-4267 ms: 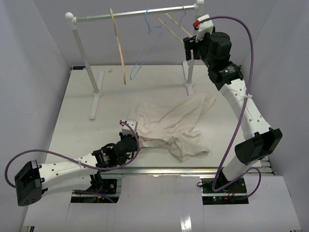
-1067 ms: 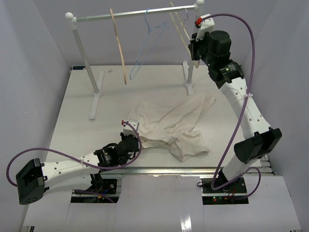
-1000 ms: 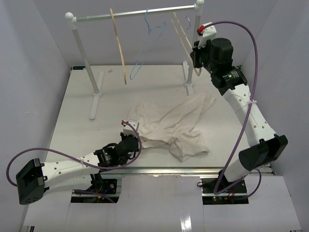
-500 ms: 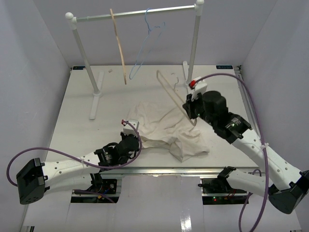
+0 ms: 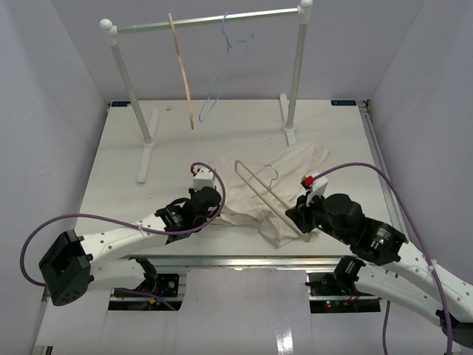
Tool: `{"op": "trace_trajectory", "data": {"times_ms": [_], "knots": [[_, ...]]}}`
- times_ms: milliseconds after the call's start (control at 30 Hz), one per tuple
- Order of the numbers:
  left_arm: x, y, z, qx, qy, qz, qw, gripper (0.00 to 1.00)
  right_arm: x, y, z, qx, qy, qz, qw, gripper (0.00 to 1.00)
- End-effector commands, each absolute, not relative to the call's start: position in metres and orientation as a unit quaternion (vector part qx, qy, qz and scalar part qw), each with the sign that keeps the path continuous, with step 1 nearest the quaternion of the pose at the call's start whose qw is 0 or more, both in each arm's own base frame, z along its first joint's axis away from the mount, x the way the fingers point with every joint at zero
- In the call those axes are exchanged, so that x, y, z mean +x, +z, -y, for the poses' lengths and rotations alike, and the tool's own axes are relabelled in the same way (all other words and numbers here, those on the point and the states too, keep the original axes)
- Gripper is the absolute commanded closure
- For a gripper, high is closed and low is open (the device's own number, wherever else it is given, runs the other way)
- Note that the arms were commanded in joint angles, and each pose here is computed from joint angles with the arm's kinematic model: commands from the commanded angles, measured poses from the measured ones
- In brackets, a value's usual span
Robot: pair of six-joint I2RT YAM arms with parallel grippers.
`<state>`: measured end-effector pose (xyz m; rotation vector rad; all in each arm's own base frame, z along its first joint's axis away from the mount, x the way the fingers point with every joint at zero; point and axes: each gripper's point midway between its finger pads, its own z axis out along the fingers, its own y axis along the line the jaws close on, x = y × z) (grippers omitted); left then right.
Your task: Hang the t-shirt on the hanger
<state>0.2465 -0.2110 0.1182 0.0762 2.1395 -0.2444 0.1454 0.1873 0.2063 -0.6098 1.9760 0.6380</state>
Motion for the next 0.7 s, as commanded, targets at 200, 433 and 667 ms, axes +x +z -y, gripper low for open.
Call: {"op": "trace_trajectory", "data": {"times_ms": [200, 433, 667], "knots": [[0.263, 0.159, 0.206, 0.002, -0.112, -0.873, 0.475, 1.0, 0.097, 0.215, -0.19, -0.275, 0.373, -0.771, 0.436, 0.92], [0.268, 0.162, 0.205, -0.003, -0.115, -0.876, 0.469, 1.0, 0.077, 0.213, -0.202, -0.328, 0.408, -0.748, 0.408, 0.92], [0.27, 0.164, 0.203, -0.008, -0.117, -0.875, 0.471, 1.0, 0.077, 0.214, -0.202, -0.331, 0.41, -0.745, 0.41, 0.92]]}}
